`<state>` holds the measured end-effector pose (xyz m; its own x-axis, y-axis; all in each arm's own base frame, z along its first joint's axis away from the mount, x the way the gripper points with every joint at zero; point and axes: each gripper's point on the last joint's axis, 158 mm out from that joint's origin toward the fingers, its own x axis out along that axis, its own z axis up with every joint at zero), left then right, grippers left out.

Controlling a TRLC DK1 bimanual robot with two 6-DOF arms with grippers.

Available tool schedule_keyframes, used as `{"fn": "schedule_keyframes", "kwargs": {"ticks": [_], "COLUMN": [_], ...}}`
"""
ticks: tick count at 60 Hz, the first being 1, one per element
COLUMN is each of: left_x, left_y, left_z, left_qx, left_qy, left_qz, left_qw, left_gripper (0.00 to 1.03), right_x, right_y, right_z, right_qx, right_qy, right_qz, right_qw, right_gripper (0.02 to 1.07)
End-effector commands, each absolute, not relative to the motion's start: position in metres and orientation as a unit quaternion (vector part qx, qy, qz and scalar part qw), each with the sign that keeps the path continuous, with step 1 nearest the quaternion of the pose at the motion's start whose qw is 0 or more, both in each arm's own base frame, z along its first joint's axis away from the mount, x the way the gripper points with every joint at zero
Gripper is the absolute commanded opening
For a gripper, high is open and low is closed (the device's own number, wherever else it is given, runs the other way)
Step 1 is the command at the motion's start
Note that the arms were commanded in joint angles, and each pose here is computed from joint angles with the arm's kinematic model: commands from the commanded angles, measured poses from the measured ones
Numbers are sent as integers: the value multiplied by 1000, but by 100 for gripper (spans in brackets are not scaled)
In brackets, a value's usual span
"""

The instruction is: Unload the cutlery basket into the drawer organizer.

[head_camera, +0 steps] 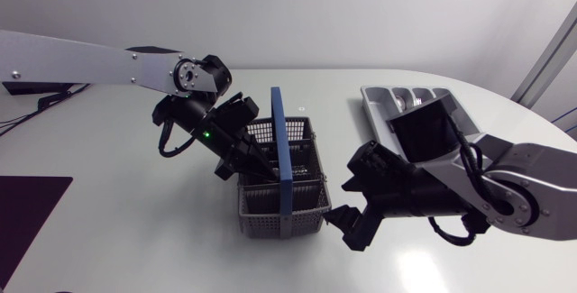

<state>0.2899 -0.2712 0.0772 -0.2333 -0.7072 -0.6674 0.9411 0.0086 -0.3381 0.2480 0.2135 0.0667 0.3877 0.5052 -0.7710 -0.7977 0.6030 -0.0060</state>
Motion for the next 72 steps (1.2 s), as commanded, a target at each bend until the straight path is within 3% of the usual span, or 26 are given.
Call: {"fn": "schedule_keyframes", "kwargs": {"ticks": [1, 14, 37, 43, 45, 47, 48, 50, 60, 72], "left_x": [298, 298, 289, 287, 287, 286, 286, 286, 294, 320], "left_y": [-267, -259, -255, -254, -254, -254, -253, -253, -247, -231], "left_z": [74, 91, 86, 84, 83, 82, 82, 83, 97, 122], "left_qx": [177, 168, 164, 162, 163, 163, 162, 164, 172, 173], "left_qy": [364, 351, 358, 361, 361, 362, 362, 359, 336, 300], "left_qz": [-691, -693, -697, -698, -697, -697, -697, -697, -686, -638], "left_qw": [598, 607, 599, 597, 597, 597, 597, 598, 622, 688], "left_gripper": [3, 3, 5, 31, 52, 64, 80, 98, 100, 99], "right_x": [242, 236, 231, 231, 230, 230, 229, 229, 228, 228], "right_y": [213, 217, 222, 222, 222, 221, 222, 222, 222, 223], "right_z": [62, 61, 62, 64, 63, 63, 63, 63, 63, 63], "right_qx": [-193, -195, -193, -194, -193, -193, -194, -194, -195, -195], "right_qy": [383, 383, 381, 378, 379, 380, 380, 380, 378, 377], "right_qz": [407, 414, 419, 419, 420, 420, 420, 420, 421, 422], "right_qw": [806, 803, 801, 802, 802, 801, 801, 801, 801, 801], "right_gripper": [92, 92, 92, 92, 92, 92, 92, 92, 92, 92]}}
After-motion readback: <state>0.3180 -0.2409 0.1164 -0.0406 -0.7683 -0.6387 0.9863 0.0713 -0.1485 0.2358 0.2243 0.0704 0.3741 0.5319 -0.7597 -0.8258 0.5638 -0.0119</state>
